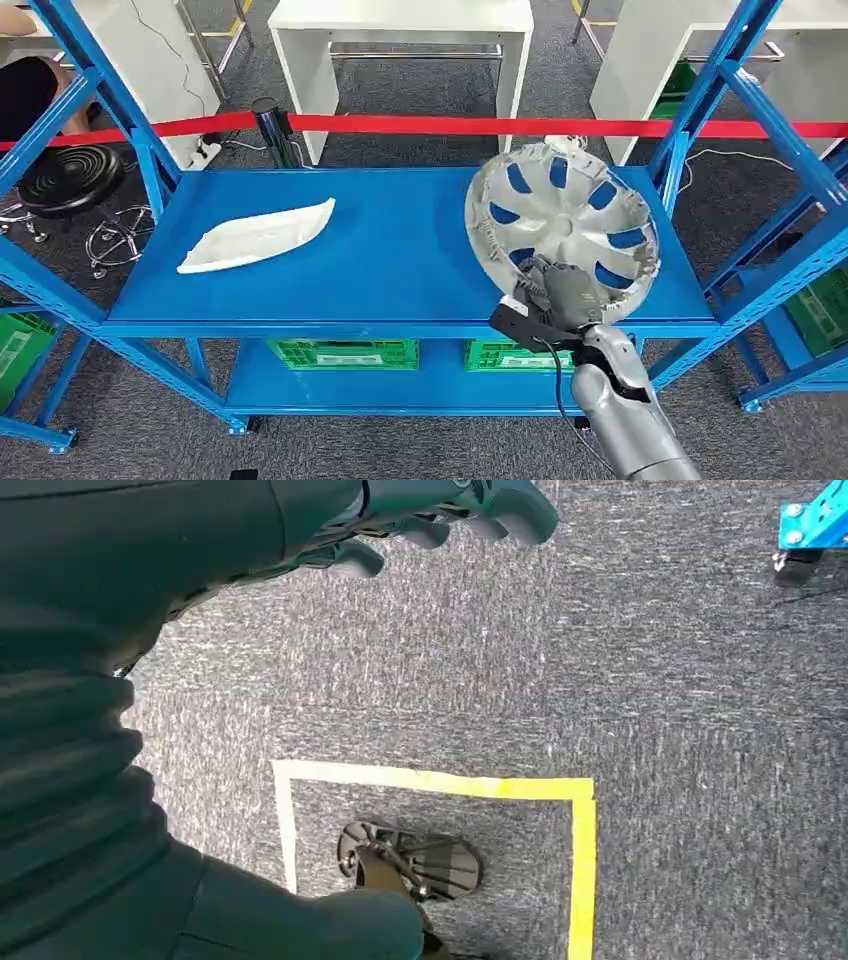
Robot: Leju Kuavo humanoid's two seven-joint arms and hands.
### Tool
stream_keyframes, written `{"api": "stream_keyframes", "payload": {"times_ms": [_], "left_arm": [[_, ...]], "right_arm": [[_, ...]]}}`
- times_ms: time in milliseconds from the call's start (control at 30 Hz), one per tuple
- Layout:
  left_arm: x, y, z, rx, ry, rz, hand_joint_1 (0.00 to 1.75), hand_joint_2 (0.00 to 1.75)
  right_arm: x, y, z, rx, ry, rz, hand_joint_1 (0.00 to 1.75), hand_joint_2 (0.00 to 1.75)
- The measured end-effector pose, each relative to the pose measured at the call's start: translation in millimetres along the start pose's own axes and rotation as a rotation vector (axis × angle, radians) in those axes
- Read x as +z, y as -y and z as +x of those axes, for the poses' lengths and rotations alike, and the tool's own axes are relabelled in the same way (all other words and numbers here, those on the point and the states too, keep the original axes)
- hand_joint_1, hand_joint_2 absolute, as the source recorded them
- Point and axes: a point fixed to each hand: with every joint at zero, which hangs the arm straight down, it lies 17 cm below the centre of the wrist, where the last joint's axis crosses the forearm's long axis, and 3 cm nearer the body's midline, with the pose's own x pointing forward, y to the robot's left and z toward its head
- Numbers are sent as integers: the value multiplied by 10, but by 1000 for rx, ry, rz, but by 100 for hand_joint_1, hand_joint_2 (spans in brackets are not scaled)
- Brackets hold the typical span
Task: Take the parts from the cabinet and place them on the table.
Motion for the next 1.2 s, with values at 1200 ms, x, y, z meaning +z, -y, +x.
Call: {"api": "stream_keyframes", "payload": {"times_ms": [1200], "left_arm": [[10,3,-24,-110,22,-12,0,175]], "right_arm": [[588,1703,1731,-126,511,-546,175,175]]}}
